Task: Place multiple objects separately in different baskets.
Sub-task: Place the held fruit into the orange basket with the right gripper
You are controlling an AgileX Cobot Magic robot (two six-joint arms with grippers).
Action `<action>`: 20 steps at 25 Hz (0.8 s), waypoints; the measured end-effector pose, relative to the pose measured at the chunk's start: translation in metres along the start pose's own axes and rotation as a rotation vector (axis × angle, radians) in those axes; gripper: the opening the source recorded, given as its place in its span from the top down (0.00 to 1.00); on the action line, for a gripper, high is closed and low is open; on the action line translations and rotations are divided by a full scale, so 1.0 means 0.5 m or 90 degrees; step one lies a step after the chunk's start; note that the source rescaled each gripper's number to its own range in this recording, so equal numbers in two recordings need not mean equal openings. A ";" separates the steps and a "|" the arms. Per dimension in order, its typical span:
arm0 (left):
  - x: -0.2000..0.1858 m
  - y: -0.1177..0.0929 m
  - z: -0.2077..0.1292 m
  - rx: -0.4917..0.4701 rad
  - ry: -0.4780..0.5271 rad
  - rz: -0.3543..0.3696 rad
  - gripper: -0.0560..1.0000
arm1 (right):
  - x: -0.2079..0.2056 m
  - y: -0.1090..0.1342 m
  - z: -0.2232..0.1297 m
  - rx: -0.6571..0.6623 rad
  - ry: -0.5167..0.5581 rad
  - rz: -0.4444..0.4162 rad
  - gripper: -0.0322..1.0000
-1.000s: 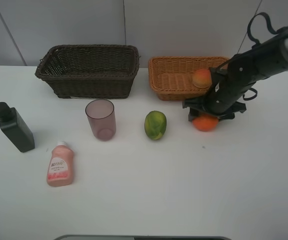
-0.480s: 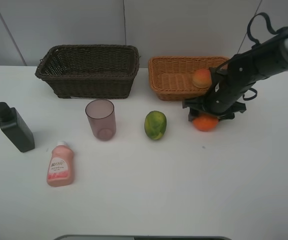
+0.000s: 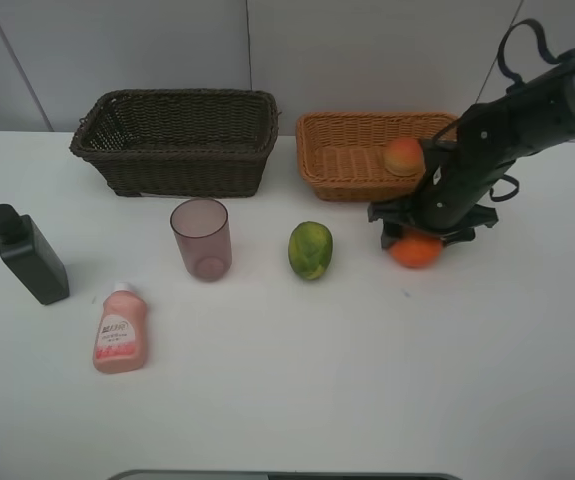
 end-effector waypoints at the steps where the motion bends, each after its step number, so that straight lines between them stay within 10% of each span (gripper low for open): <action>1: 0.000 0.000 0.000 0.000 0.000 0.000 0.00 | -0.008 -0.002 -0.006 -0.010 0.013 -0.002 0.64; 20: 0.000 0.000 0.000 0.000 0.000 0.000 0.00 | -0.173 -0.026 0.145 -0.057 0.078 -0.025 0.64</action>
Point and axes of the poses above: a point on each arm's last joint axis where the gripper is mounted, x pointing out along that axis toward the gripper, y along the wrist's bending axis when the last joint is at zero, z = x × y, the point moved 6 cm from there along x, pointing out along that axis toward the gripper, and after that the axes turned 13 degrees about -x, right-handed, at the moved point
